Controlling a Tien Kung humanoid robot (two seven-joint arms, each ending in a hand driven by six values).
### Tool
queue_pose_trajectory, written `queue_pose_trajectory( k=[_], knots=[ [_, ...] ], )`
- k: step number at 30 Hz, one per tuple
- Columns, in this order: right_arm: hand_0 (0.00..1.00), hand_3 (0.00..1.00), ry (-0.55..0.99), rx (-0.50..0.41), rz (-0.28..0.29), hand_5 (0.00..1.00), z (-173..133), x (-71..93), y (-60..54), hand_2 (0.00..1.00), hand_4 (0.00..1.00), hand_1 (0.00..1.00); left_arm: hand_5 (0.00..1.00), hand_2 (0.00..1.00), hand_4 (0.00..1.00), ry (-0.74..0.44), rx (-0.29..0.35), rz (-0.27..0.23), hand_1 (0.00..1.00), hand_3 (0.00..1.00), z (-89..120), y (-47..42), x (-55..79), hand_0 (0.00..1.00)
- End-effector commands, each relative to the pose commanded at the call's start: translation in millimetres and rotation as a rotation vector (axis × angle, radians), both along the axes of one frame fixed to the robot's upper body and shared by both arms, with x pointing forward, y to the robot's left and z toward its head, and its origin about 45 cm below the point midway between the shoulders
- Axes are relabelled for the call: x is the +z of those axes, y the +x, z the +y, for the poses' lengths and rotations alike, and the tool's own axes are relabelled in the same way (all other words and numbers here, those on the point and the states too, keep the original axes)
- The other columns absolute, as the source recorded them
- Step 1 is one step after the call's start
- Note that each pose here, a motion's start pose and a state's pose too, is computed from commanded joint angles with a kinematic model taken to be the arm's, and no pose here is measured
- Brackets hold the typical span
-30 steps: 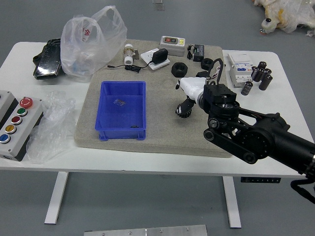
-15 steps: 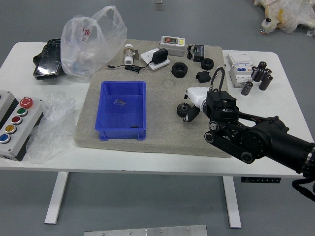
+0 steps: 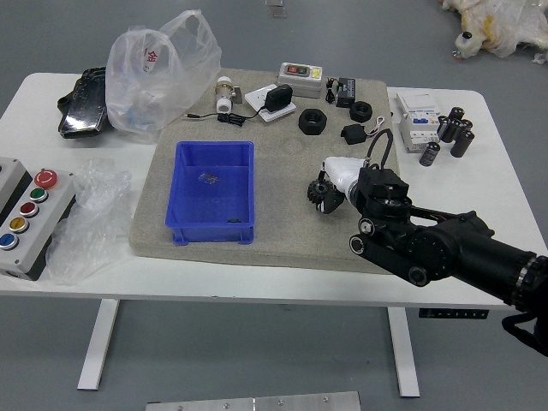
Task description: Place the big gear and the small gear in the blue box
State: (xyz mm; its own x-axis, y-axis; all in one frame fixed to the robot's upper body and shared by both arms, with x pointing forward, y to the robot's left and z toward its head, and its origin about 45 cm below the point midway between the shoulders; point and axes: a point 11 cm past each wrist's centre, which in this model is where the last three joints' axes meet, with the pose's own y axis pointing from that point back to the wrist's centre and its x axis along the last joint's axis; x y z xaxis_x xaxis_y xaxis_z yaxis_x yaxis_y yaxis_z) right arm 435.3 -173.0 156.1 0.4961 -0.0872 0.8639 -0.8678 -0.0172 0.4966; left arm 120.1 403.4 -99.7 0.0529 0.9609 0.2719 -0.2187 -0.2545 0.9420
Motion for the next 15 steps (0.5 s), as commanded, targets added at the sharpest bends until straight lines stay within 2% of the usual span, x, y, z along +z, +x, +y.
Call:
queue_pose_trajectory(
  k=[1,2,8,9,15],
  knots=[
    [0.116,0.602,0.001,0.001,-0.004,0.045,0.1,-0.3,-0.2,0.177,0.426,0.144,0.292,0.523,0.674,0.0,0.0,0.0,0.413,0.738,-0.2,-0.1,-0.1,0.684],
    [0.123,0.502,0.003,0.002,-0.009,0.002,0.3,-0.3,-0.3,0.163,0.468,0.139,0.291,0.523,0.675,-0.001,0.0,0.0,0.413,0.738,-0.4,-0.2,-0.2,0.683],
    [0.123,0.502,0.019,0.018,-0.057,0.002,3.6,8.2,2.1,0.163,0.468,0.139,0.291,0.523,0.675,-0.002,0.0,-0.003,0.413,0.738,-1.0,0.5,-0.2,0.683],
    [0.122,0.473,0.023,0.023,-0.07,0.002,4.8,11.1,2.8,0.161,0.469,0.14,0.292,0.523,0.674,-0.002,0.001,-0.003,0.413,0.738,-1.1,0.6,-0.2,0.683],
    [0.121,0.472,0.086,0.095,-0.174,0.002,26.3,38.8,4.3,0.155,0.467,0.134,0.291,0.523,0.674,-0.001,0.002,-0.001,0.413,0.738,-0.9,0.0,-0.3,0.683]
  ],
)
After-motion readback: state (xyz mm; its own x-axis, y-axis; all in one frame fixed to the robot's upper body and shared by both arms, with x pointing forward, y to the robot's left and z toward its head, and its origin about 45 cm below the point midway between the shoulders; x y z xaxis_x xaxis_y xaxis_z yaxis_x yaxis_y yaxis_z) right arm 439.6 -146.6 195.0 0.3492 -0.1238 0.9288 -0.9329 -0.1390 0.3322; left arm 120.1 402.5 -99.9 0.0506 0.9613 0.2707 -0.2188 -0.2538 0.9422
